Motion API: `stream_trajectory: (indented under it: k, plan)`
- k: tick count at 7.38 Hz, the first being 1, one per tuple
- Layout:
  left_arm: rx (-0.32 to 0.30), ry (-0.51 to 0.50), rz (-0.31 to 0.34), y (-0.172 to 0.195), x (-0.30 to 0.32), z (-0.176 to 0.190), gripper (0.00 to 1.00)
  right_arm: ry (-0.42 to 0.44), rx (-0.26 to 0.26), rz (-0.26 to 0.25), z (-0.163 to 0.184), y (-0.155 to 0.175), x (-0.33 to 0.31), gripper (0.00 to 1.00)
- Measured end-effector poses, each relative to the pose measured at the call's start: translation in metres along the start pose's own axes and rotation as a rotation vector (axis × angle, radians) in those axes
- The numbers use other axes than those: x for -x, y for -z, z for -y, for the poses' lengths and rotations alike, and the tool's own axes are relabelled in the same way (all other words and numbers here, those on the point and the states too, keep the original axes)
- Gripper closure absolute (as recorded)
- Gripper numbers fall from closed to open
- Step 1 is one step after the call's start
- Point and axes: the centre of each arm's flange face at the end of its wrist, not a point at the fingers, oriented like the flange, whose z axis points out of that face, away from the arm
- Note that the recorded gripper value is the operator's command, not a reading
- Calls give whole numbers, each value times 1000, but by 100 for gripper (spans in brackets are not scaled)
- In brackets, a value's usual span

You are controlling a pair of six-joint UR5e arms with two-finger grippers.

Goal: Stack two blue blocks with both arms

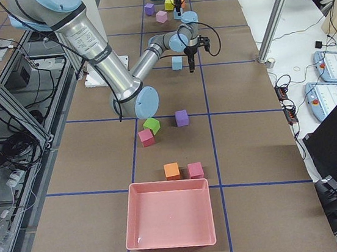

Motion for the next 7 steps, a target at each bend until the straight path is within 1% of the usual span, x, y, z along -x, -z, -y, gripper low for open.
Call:
stream_trajectory:
  k: [2,4,5,6,7]
  plan:
    - [24,5,-28,2,-4,1,30,63,6,-30,45,27,-120,0]
    - [51,27,-55,16,-11,11,30,139,9,-94,81,64,-240,0]
    - [63,44,-61,34,-31,29,30,166,18,-127,93,87,-288,0]
    - [77,63,-54,63,-70,58,30,179,23,-148,102,109,-331,0]
    - [88,82,-43,97,-117,88,30,181,28,-148,110,129,-376,0]
